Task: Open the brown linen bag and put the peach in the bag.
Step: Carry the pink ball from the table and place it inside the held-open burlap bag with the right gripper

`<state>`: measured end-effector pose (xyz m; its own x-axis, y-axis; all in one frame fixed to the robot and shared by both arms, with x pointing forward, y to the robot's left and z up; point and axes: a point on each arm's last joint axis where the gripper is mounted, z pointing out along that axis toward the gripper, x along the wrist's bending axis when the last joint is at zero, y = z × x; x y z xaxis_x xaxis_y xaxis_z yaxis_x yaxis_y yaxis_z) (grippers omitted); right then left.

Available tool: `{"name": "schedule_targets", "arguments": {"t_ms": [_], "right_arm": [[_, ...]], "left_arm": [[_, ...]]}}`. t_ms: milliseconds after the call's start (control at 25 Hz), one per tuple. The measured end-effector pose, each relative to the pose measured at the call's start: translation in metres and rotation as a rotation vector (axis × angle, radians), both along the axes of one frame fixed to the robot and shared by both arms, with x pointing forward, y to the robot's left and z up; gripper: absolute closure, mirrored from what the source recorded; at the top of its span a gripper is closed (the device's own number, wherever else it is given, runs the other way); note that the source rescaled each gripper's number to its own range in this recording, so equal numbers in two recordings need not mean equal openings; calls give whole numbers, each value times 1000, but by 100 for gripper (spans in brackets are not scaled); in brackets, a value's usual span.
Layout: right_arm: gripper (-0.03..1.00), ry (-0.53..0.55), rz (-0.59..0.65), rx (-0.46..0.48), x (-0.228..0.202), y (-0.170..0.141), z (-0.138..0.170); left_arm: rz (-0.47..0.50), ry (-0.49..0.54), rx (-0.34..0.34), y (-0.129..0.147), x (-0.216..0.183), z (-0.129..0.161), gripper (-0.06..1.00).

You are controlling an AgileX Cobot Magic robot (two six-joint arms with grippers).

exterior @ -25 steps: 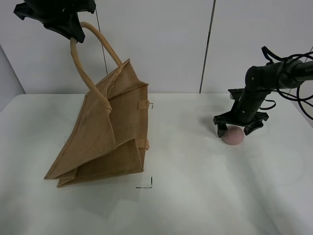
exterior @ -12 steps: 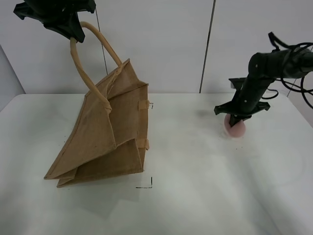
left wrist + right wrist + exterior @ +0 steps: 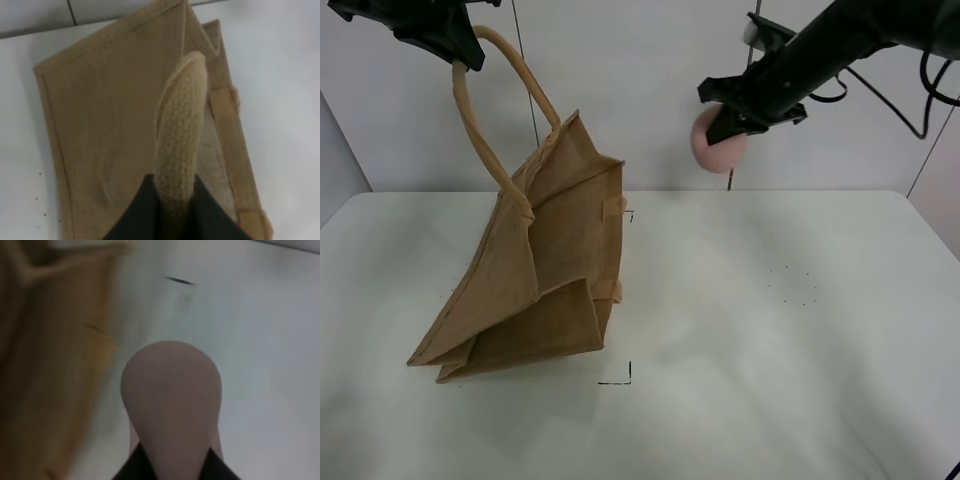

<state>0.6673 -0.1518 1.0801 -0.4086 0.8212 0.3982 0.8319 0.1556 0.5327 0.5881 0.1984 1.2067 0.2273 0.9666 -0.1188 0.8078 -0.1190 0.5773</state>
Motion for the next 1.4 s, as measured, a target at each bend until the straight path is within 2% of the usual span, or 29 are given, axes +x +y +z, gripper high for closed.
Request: {"name": "schedule_targets", "arguments": {"t_ms": [160, 400, 640, 840, 880, 960, 1040, 1080, 1120, 1160, 1240, 1400], "right_arm": [[97, -18, 140, 12, -13, 60, -15], [97, -38, 308, 9, -27, 135, -69], [97, -99, 392, 60, -30, 174, -115], [96, -148, 400, 52, -29, 188, -139], [92, -159, 395, 51, -28, 188, -139], [72, -175, 389, 50, -26, 188, -139], [34, -181, 389, 49, -26, 188, -139], [19, -180, 390, 49, -26, 188, -139], [11, -181, 391, 46, -26, 188, -139], [5, -177, 385, 47, -26, 188, -139], [0, -166, 382, 39, -27, 187, -136], [-3, -104, 392, -30, -31, 176, -120]], "left_arm": [[0, -1, 1, 0, 0, 0, 94], [0, -1, 1, 0, 0, 0, 94], [0, -1, 1, 0, 0, 0, 94], [0, -1, 1, 0, 0, 0, 94], [0, -1, 1, 0, 0, 0, 94], [0, -1, 1, 0, 0, 0, 94], [0, -1, 1, 0, 0, 0, 94], [0, -1, 1, 0, 0, 0, 94], [0, -1, 1, 0, 0, 0, 94], [0, -1, 1, 0, 0, 0, 94], [0, -1, 1, 0, 0, 0, 94], [-1, -1, 0, 0, 0, 0, 94]]}}
